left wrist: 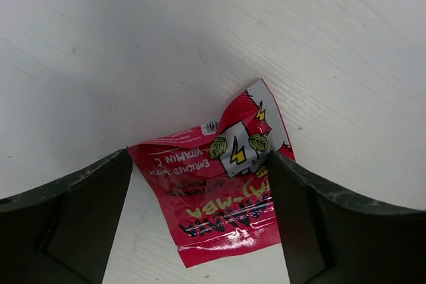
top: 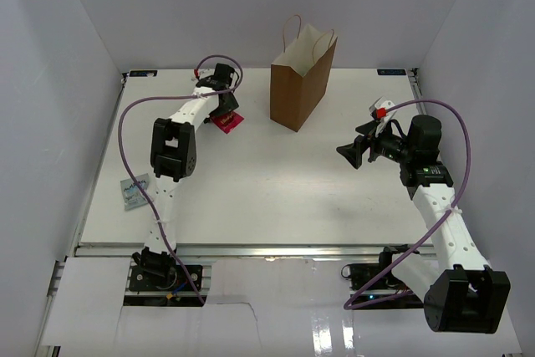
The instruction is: Place the snacks into the paper bag
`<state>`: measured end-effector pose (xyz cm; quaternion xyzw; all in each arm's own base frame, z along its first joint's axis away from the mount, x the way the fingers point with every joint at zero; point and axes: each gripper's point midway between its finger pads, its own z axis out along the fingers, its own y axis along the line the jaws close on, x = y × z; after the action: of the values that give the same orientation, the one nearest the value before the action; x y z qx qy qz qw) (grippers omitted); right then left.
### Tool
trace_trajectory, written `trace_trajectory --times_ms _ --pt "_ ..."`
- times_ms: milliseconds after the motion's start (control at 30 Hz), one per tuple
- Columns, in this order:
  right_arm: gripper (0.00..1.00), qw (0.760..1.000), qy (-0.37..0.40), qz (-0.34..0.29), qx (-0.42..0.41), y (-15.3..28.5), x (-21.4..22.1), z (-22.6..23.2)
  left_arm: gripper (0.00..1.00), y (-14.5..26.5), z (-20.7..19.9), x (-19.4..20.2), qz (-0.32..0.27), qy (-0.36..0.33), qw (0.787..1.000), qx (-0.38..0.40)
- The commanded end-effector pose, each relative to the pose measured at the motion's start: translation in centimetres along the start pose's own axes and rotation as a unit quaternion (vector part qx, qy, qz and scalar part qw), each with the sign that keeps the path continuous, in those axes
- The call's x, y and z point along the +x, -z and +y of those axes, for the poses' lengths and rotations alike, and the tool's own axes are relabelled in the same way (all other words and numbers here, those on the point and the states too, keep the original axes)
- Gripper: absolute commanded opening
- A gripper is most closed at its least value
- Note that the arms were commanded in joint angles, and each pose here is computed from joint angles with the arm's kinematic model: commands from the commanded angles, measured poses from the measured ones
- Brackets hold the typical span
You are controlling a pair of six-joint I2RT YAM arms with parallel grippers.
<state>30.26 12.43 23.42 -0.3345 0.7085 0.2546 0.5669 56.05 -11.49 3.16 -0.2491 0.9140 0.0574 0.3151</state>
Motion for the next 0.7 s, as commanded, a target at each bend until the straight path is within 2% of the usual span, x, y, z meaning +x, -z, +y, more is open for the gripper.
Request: trace_trajectory --times_ms 0,100,133,200,233,333,367,433,533,567,600,667 --pt "0.93 1.000 0.021 -0.010 0.005 -0.1 -0.6 -0.4 0.90 0.9 -1.1 -0.8 0.002 0.004 1.000 0.029" --pt "0.94 1.000 0.021 -0.010 0.006 -0.1 -0.6 -0.5 0.77 0.7 -0.7 -0.4 0.009 0.008 1.000 0.028" --pt "0.93 1.000 0.021 -0.010 0.006 -0.1 -0.6 -0.5 0.70 0.6 -0.6 -0.3 0.012 0.009 1.000 0.027" --pt "0.94 1.000 0.022 -0.011 0.006 -0.1 -0.6 -0.5 0.63 0.5 -0.3 0.0 0.015 0.009 1.000 0.026" --pt "0.93 1.000 0.022 -0.011 0.005 -0.1 -0.7 -0.4 0.56 0.5 -0.2 0.0 0.015 0.010 0.999 0.026" --pt "0.93 1.000 0.023 -0.012 0.004 -0.1 -0.7 -0.4 0.48 0.8 0.1 0.2 0.017 0.013 0.999 0.031" --pt "0.93 1.000 0.022 -0.011 0.004 -0.1 -0.6 -0.4 0.41 0.9 0.0 0.2 0.016 0.012 0.999 0.034" --pt "0.93 1.000 0.023 -0.012 0.004 -0.1 -0.7 -0.3 0.35 1.6 0.1 -0.2 0.009 0.016 0.999 0.042" --pt "0.94 1.000 0.023 -0.013 0.003 -0.1 -0.8 -0.3 0.28 3.2 -0.2 -0.8 -0.008 0.015 0.997 0.078" --pt "0.94 1.000 0.024 -0.013 0.003 -0.1 -0.8 -0.3 0.22 3.7 -0.4 -1.0 -0.013 0.014 0.996 0.090" --pt "0.93 1.000 0.024 -0.013 0.003 -0.1 -0.8 -0.3 0.19 5.4 -1.2 -2.6 -0.038 0.020 0.992 0.120" --pt "0.94 1.000 0.022 -0.013 0.002 -0.1 -0.8 -0.3 0.14 6.0 -1.2 -1.6 -0.032 0.004 0.989 0.146"
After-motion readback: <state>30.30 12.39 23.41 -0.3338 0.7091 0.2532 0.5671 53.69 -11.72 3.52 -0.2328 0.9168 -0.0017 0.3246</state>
